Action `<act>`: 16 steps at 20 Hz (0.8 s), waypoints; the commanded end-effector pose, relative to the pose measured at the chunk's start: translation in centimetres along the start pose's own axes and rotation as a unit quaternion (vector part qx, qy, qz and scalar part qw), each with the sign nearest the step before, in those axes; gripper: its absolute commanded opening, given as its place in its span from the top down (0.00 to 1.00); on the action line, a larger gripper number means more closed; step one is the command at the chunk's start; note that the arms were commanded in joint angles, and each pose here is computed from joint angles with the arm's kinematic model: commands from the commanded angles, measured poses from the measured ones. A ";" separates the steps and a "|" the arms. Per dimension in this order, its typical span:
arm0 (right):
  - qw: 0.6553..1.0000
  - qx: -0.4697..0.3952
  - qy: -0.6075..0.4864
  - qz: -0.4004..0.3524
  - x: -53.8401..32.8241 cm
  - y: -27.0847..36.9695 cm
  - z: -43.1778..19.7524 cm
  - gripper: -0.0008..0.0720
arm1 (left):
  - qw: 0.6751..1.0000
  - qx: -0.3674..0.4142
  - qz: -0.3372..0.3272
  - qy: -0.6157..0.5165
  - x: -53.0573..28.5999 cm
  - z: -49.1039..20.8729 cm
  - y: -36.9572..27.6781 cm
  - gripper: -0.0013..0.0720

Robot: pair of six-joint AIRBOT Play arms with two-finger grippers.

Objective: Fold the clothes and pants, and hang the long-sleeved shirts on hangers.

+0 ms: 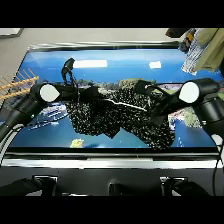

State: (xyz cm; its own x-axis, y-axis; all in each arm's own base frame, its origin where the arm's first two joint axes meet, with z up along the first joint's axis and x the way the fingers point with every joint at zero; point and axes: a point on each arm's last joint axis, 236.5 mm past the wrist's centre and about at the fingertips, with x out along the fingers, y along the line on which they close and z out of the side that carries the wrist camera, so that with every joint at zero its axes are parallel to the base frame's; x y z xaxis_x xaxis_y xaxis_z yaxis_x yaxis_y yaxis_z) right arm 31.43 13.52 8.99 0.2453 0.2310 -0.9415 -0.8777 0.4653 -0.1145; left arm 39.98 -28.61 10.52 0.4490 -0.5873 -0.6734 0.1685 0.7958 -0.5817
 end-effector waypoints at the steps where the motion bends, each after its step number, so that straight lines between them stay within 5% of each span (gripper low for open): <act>1: 1.000 0.029 -0.001 -0.010 1.6 0.0 1.6 0.95 | 1.000 0.005 -0.027 0.006 -0.7 0.0 -2.0 0.94; 14: 0.992 0.059 -0.093 -0.064 -0.6 -0.3 7.0 0.95 | 0.991 0.083 -0.051 0.096 -1.9 -5.4 -7.1 0.94; 15: 0.991 0.057 -0.096 -0.070 -1.4 -0.3 6.8 0.95 | 0.991 0.081 -0.049 0.095 -1.9 -5.3 -6.9 0.87; 16: 0.991 0.056 -0.098 -0.072 -1.9 -0.1 6.6 0.95 | 0.991 0.080 -0.049 0.090 -2.1 -4.9 -6.8 0.60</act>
State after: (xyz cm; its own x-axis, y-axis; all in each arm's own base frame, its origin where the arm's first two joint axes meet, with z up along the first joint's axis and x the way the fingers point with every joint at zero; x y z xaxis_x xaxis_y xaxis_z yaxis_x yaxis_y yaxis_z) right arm 34.28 19.11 11.35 0.4202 0.3091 -0.8532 -0.7895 0.5880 -0.1758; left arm 34.13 -33.69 14.26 0.2824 -0.6768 -0.6798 0.3335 0.7337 -0.5920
